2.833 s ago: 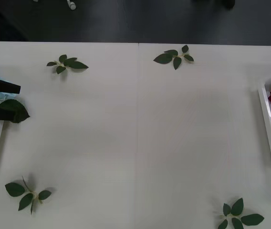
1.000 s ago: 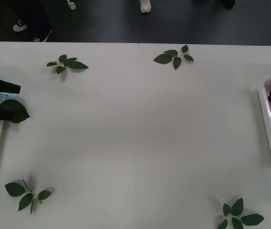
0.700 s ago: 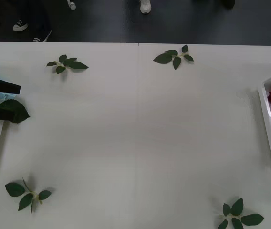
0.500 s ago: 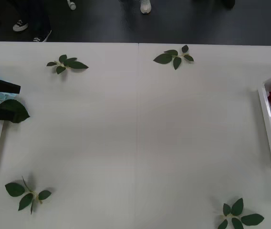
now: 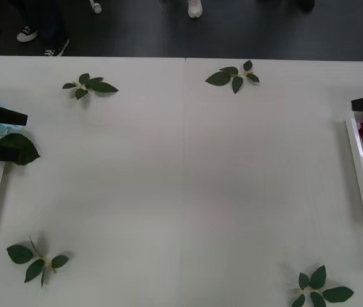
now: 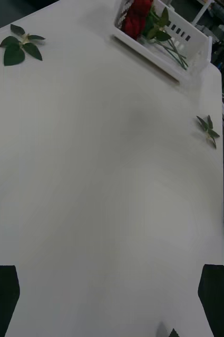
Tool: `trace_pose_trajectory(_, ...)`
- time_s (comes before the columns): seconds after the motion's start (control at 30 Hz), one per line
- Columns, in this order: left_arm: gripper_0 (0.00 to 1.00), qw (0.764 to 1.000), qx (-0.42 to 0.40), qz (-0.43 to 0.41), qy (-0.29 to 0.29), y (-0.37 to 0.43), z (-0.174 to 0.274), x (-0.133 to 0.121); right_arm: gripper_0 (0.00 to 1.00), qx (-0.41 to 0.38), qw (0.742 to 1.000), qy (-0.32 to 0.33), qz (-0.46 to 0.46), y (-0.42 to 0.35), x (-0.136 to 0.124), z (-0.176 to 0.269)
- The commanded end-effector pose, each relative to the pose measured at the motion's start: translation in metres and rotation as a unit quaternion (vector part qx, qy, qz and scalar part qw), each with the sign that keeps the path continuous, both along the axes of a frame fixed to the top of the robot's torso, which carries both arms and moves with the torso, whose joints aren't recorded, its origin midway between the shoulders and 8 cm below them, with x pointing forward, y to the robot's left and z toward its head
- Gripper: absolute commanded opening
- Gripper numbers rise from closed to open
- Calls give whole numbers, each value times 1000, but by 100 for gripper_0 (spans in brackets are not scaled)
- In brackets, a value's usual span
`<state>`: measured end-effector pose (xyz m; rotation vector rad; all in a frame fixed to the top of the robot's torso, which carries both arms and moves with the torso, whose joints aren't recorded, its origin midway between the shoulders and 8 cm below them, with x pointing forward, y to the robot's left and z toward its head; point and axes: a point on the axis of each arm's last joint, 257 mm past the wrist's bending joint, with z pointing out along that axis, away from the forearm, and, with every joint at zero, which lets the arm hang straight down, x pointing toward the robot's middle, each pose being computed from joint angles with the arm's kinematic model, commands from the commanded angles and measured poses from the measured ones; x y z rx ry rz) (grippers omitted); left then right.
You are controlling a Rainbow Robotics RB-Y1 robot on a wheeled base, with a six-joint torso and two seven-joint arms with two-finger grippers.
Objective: Put the red flowers into the right box and the blue flowers into the left box
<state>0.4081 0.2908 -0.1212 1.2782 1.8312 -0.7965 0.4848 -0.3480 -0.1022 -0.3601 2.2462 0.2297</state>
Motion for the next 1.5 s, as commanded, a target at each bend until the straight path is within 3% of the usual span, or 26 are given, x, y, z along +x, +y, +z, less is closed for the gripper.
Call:
trace_pose_trajectory(0.03,100,999,20,-9,-39,7,20,4,67,-45,989,-60,128,65,-14,27)
trace_pose_trajectory(0.23,100,999,20,-9,-39,7,20,4,67,-90,947,-112,289,127,-48,29)
trace_pose_trajectory(0.37,100,999,20,-9,-39,7,20,4,67,-74,913,-133,378,153,-71,27)
trace_pose_trajectory(0.77,100,999,20,-9,-39,7,20,4,67,-39,820,-187,539,180,-120,17)
trace_pose_trajectory(1.07,100,999,20,-9,-39,7,20,4,67,-20,809,-137,572,183,-136,-13)
trace_pose_trajectory(1.5,100,999,20,-9,-39,7,20,4,67,-11,800,-150,581,191,-137,-3)
